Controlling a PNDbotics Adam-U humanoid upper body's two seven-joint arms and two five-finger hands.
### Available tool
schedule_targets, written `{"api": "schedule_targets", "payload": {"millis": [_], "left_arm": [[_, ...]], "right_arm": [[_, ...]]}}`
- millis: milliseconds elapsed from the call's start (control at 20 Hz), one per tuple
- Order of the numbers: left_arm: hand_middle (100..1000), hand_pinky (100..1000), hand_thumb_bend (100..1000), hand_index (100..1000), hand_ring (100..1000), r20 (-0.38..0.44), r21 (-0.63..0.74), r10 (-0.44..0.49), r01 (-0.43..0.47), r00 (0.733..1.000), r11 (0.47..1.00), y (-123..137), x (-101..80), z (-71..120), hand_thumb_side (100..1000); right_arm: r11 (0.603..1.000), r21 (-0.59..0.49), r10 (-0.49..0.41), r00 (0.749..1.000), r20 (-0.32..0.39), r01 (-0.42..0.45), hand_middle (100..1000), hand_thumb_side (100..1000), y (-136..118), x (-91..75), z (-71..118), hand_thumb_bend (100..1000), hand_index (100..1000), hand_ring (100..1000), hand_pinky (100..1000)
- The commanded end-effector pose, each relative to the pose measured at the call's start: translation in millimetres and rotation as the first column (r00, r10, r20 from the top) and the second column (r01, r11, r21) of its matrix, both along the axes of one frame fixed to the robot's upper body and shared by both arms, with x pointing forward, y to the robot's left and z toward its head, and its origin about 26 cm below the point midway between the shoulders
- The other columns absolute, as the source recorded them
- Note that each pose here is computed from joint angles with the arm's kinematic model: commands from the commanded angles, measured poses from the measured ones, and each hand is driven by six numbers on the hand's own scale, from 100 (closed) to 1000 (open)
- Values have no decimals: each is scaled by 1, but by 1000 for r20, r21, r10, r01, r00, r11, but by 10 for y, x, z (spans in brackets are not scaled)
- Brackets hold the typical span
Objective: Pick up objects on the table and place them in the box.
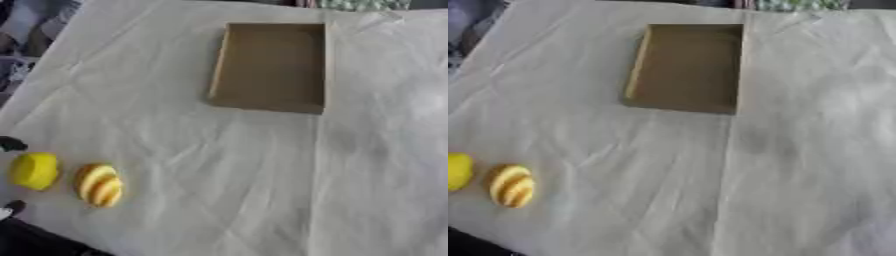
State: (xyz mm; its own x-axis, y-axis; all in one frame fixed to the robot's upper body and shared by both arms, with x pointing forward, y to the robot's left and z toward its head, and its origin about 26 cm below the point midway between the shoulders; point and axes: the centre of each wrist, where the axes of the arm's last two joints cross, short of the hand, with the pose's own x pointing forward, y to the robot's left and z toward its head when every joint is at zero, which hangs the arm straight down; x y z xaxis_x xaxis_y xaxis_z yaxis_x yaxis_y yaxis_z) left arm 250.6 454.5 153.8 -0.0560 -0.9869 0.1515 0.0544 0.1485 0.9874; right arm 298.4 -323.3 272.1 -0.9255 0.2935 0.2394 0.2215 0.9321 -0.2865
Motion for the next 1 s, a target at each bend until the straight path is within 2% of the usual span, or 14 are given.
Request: {"api": "schedule_targets", "payload": {"millis": [50,250,450,550,750,800,950,1000], "left_arm": [[863,893,467,921,891,25,13,21,-21,999,1000,47,60,66,100],[861,898,444,918,891,35,-27,-12,13,999,1000,3,143,55,100],[848,896,427,909,886,5,-79,-81,81,997,994,-37,210,69,100],[818,881,379,890,868,-7,-92,-95,94,995,991,-39,243,84,100],[754,827,315,856,816,-23,-79,-77,75,997,994,-23,273,90,100],[735,811,272,843,796,-26,-67,-67,66,997,996,-22,272,89,100],[685,782,234,817,718,-27,-33,-41,40,999,999,-20,260,84,100],[658,766,229,800,657,-27,-23,-35,34,999,999,-20,255,79,100]], "right_arm": [[1000,-26,4,1000,25,-3,678,598,7,-37,93,100,853,841,917],[1000,-21,10,1000,26,-10,676,599,19,-33,95,100,852,840,917],[1000,-19,16,1000,27,-16,675,600,29,-29,100,100,852,839,917],[1000,-18,19,999,27,-18,674,599,34,-28,101,100,852,839,917],[1000,-16,21,999,25,-21,673,591,39,-26,101,100,852,840,917],[1000,-16,20,1000,24,-20,673,599,38,-26,100,100,852,840,917],[1000,-18,18,1000,22,-18,672,599,37,-27,98,100,851,839,917],[1000,-18,17,1000,22,-17,672,599,36,-27,99,100,851,839,917]]}}
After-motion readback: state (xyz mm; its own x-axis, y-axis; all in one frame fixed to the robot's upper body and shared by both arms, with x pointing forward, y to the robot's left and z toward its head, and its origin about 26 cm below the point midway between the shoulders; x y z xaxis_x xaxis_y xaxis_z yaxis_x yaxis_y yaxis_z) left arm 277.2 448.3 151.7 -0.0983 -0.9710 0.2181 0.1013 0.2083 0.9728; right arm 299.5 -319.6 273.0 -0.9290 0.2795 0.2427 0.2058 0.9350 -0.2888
